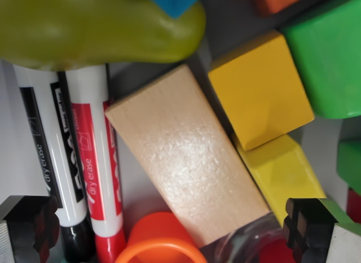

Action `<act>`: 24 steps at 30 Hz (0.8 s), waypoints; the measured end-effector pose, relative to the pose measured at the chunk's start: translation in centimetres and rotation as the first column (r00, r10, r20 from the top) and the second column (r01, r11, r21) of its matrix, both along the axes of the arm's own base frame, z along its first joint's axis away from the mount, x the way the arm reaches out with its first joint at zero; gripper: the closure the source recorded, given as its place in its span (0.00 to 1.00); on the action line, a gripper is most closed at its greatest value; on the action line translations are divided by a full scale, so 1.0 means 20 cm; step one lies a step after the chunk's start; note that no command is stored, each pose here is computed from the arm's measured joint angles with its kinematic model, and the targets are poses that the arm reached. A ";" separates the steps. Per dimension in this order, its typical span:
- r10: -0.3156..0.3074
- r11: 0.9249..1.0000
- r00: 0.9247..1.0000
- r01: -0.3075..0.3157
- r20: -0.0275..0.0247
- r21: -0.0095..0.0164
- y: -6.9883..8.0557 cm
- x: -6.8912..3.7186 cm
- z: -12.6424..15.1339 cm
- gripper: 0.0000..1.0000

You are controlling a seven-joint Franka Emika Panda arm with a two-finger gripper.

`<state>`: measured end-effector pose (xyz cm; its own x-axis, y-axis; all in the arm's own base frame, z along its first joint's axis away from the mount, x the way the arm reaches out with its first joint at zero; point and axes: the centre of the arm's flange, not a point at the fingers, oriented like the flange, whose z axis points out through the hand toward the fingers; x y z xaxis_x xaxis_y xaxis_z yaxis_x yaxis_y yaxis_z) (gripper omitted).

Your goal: Pick an object from the bin

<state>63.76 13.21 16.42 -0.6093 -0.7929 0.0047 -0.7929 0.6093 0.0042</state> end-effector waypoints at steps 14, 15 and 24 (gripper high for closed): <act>-0.008 1.000 1.000 0.008 0.018 0.004 0.01 0.03 -0.07 0.00; -0.008 1.000 1.000 0.008 0.018 0.004 0.01 0.03 -0.07 0.00; -0.008 1.000 1.000 0.008 0.018 0.004 0.01 0.03 -0.07 1.00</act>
